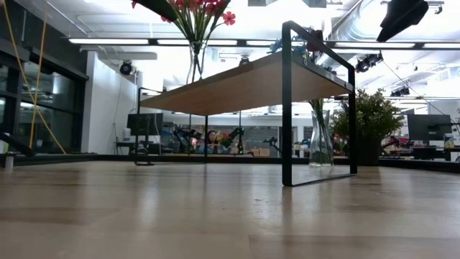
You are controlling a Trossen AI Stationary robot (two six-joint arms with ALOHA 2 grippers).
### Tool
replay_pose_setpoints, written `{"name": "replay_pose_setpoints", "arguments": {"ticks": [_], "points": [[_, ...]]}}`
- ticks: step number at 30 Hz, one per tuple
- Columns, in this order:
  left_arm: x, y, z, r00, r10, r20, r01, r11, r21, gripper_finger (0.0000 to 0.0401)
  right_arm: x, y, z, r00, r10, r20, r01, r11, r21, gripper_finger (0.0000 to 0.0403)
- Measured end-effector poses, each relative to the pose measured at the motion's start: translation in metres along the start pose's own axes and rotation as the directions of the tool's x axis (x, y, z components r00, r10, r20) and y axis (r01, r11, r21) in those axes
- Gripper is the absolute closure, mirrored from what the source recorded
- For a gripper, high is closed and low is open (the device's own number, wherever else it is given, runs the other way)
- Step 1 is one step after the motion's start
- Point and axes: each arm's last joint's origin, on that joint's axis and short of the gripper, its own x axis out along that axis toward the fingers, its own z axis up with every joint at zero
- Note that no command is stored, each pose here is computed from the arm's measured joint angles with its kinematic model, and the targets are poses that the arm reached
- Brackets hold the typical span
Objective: Pick and place flowers into a vace then onto a shelf
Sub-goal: Put the transparent vase on the shelf
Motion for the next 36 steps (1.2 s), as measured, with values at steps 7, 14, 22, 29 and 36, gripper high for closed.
{"name": "replay_pose_setpoints", "arguments": {"ticks": [7,14,22,29,36], "points": [[0.000,0.000,-0.001,1.000,-0.009,-0.022,0.009,1.000,-0.003,0.0004,0.000,-0.003,0.003,0.989,-0.110,0.095,0.112,0.994,-0.008,0.0014],[0.000,-0.001,-0.001,0.999,-0.019,-0.046,0.019,1.000,-0.003,0.0004,0.001,-0.034,-0.006,0.877,-0.473,0.083,0.435,0.856,0.280,0.0012],[0.000,-0.001,-0.001,0.999,-0.019,-0.046,0.019,1.000,0.001,0.0004,0.045,-0.041,-0.035,0.894,-0.434,0.110,0.365,0.849,0.383,0.0009],[0.000,-0.001,-0.002,0.997,-0.027,-0.066,0.027,1.000,0.001,0.0004,0.080,-0.053,-0.064,0.888,-0.427,0.170,0.321,0.841,0.436,0.0012],[0.000,-0.001,-0.002,0.996,-0.032,-0.081,0.033,0.999,0.003,0.0004,0.108,-0.059,-0.079,0.876,-0.402,0.266,0.267,0.864,0.426,0.0009]]}}
